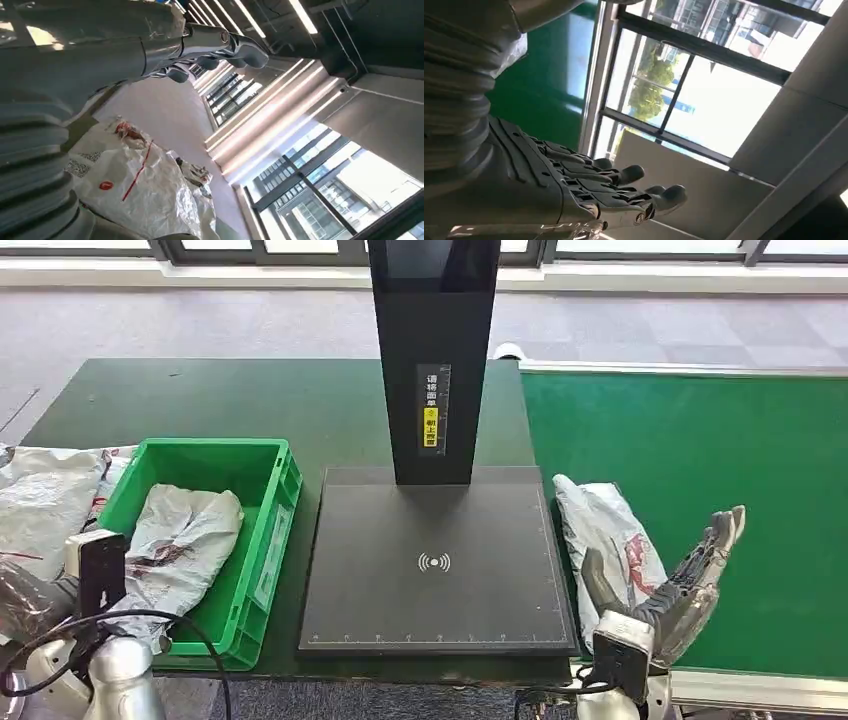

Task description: Moved the parcel from conveyor to table for the left to box.

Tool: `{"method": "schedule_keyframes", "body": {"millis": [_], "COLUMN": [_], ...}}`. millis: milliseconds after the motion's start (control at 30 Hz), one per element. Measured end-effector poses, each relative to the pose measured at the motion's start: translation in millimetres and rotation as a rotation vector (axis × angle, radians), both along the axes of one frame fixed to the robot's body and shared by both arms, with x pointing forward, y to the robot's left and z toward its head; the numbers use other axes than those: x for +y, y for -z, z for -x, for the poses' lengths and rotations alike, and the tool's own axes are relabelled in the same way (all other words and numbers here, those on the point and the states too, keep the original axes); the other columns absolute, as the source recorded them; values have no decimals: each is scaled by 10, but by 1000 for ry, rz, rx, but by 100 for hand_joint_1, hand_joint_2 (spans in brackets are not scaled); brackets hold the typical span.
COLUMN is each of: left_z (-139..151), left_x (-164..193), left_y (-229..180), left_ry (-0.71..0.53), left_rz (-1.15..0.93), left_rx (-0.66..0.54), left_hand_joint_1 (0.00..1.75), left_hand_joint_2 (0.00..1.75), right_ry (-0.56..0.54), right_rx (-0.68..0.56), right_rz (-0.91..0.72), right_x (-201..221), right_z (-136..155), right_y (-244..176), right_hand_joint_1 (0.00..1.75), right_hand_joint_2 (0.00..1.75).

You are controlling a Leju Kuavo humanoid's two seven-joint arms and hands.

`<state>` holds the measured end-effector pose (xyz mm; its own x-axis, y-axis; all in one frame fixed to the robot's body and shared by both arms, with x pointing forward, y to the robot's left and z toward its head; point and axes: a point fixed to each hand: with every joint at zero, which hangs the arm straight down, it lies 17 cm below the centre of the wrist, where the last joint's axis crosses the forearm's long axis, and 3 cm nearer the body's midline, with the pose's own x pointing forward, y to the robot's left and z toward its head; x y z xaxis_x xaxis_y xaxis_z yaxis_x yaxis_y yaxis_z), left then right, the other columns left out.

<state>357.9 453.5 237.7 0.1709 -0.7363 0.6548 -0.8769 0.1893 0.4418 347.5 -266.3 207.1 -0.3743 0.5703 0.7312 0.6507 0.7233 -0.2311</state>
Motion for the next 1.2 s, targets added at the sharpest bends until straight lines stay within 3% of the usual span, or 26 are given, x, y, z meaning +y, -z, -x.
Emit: {"method": "schedule_keyframes", "body": {"millis": [200,567,800,900,1200], "left_z": [3,18,62,-30,-415], "left_x": [4,73,92,-106,-749], "left_y": [-19,125,203,149,187], "left_ry": [46,42,41,120,304], "left_rz": [23,52,144,186,176], "left_rx": [-110,-135,-171,-247,-205], "left_hand_joint_1": [0,0,0,0,0], "left_hand_joint_2": [175,175,175,175,175], "right_ry": [14,80,178,228,209], "right_rx": [32,94,305,413,578], "right_rz": [-11,-6,177,216,82], "right_x": [-64,-320,-620,-837,-912], "right_z": [-10,-56,-313,-426,-719], "right_y": [128,363,823,1129,1712], "right_hand_joint_1": [0,0,0,0,0], "right_hand_joint_2": [175,175,175,175,175]}}
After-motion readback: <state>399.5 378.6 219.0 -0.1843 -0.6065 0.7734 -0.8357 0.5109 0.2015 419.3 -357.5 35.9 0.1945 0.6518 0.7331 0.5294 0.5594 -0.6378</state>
